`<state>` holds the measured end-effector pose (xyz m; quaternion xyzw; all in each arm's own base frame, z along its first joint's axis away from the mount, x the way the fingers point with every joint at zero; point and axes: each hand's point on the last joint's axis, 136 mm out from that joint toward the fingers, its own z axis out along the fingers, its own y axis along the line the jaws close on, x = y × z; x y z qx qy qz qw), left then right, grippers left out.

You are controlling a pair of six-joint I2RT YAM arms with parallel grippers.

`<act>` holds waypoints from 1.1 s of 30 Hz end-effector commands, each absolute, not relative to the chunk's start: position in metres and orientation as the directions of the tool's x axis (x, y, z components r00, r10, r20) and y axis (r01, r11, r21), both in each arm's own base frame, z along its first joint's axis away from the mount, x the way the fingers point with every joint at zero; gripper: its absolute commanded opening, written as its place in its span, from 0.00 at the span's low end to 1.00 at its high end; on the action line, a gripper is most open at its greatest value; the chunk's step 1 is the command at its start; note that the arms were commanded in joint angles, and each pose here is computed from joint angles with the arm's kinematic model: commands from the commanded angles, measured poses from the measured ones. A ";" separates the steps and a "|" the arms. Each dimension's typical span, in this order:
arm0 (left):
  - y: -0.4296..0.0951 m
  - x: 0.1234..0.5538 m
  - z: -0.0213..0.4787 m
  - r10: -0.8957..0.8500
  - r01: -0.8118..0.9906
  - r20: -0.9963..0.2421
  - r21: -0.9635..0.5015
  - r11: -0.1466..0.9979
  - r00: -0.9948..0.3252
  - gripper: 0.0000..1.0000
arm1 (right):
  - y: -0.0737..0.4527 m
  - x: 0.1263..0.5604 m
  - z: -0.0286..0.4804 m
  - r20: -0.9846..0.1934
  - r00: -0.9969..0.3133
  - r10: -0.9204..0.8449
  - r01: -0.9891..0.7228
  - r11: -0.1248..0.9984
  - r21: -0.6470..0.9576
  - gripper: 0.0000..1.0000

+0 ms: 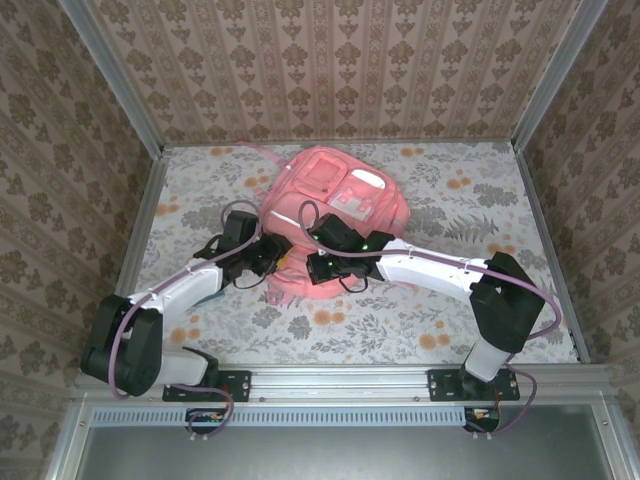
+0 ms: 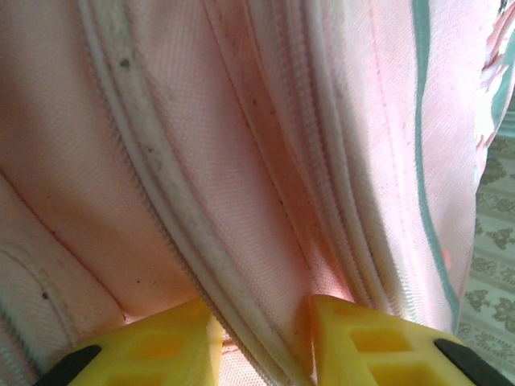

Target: Pack the student bag

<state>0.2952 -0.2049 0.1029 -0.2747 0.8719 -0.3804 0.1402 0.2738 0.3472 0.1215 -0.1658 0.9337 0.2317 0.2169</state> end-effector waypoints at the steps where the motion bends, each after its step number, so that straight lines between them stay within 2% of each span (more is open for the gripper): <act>1: -0.196 0.301 0.101 -0.626 -0.380 -0.082 -0.732 0.566 -0.775 0.21 | 0.332 0.274 0.133 -0.507 -0.828 -0.238 -0.421 0.862 0.282 0.00; 6: -0.185 0.299 0.103 -0.623 -0.366 -0.140 -0.703 0.610 -0.769 0.01 | 0.278 0.279 0.122 -0.486 -0.831 -0.271 -0.343 0.937 0.064 0.00; 7: -0.185 0.299 0.102 -0.619 -0.363 -0.145 -0.699 0.616 -0.772 0.00 | 0.268 0.280 0.120 -0.482 -0.834 -0.269 -0.330 0.943 0.045 0.00; 18: -0.182 0.306 0.106 -0.616 -0.348 -0.159 -0.705 0.618 -0.771 0.00 | 0.189 0.303 0.116 -0.486 -0.859 -0.162 -0.171 0.985 -0.028 0.00; 27: -0.186 0.300 0.108 -0.560 -0.309 -0.158 -0.698 0.646 -0.813 0.00 | 0.147 0.352 0.104 -0.453 -0.884 -0.120 -0.096 0.992 -0.076 0.00; 33: -0.193 0.294 0.108 -0.508 -0.275 -0.152 -0.692 0.667 -0.848 0.00 | 0.125 0.376 0.095 -0.424 -0.905 -0.032 -0.002 0.997 -0.071 0.00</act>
